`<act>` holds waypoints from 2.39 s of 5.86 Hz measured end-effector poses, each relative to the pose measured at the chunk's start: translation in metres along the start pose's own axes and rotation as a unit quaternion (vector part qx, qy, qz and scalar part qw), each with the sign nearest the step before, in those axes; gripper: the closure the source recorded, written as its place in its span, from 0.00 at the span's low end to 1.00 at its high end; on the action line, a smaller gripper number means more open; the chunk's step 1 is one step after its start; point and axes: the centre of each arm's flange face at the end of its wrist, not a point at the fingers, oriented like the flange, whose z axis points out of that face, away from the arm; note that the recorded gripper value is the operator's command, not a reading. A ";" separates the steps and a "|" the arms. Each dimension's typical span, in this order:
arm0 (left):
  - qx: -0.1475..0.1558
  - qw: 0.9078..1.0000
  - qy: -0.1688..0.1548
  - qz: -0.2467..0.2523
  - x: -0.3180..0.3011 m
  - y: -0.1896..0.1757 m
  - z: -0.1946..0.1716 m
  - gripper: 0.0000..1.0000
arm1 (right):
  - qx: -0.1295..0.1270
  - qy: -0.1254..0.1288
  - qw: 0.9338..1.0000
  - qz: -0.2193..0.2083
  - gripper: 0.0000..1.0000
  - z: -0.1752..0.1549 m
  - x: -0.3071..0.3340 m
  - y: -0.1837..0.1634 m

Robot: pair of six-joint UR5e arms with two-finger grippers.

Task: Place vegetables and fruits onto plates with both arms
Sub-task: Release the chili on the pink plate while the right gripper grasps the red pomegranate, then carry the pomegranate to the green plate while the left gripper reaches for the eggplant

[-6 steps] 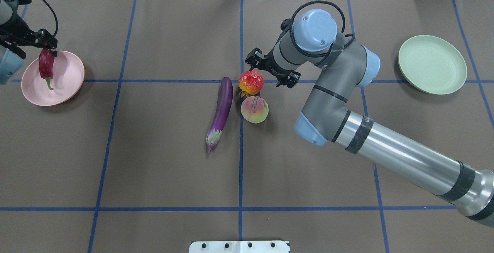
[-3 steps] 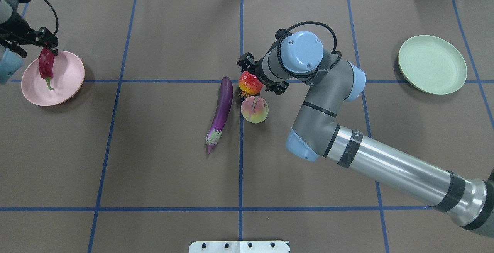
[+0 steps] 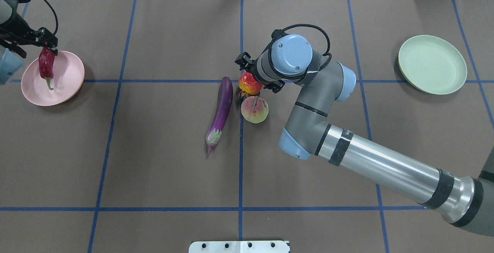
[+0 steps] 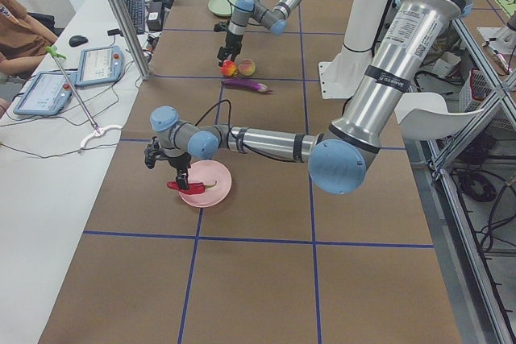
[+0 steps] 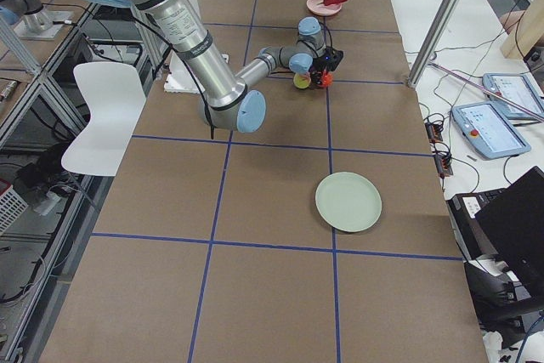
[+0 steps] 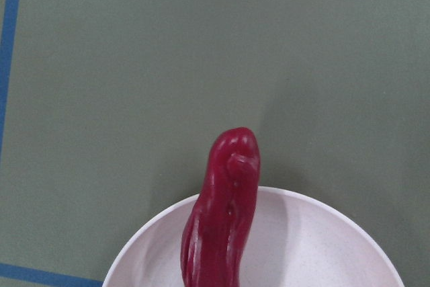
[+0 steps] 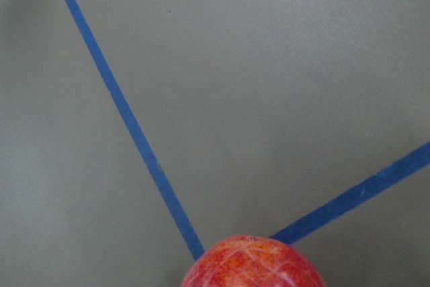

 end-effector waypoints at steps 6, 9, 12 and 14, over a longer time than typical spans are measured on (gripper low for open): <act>0.015 0.999 0.040 -0.015 0.092 0.034 -0.025 0.00 | 0.001 -0.018 1.000 0.000 1.00 -0.016 -0.024 -0.012; -0.009 0.994 0.099 -0.034 0.289 0.143 -0.027 0.01 | -0.020 -0.012 0.999 -0.041 1.00 -0.081 -0.002 -0.170; -0.021 0.991 0.129 -0.002 0.416 0.219 -0.027 0.00 | -0.052 0.023 0.988 -0.142 1.00 -0.134 0.154 -0.339; 0.000 0.991 0.132 0.022 0.461 0.250 -0.024 0.02 | -0.070 0.066 0.972 -0.214 1.00 -0.136 0.272 -0.384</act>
